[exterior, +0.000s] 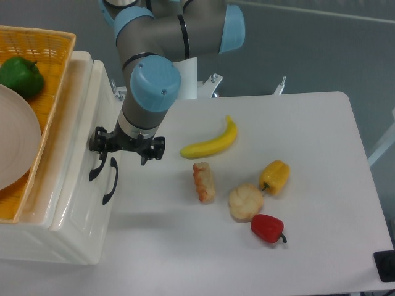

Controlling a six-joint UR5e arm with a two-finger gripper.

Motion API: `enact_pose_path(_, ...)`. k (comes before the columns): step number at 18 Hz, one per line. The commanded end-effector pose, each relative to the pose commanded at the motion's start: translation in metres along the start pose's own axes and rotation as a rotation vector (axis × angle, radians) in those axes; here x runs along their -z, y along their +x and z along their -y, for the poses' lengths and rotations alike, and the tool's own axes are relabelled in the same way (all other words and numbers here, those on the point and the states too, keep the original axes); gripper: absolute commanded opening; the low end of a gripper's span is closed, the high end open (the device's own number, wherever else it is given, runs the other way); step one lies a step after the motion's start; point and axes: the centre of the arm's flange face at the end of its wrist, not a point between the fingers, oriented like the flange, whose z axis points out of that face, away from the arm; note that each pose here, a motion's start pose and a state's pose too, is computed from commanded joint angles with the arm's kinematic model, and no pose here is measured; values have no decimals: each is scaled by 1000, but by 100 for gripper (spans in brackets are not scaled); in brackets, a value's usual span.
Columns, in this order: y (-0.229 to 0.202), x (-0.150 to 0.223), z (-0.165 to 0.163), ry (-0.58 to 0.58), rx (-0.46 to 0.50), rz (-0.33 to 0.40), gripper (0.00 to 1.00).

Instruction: Slide the top white drawer open

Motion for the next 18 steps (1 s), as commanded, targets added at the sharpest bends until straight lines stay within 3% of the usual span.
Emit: enact_pose_path(18,-2,1,0,1,-23,19,100)
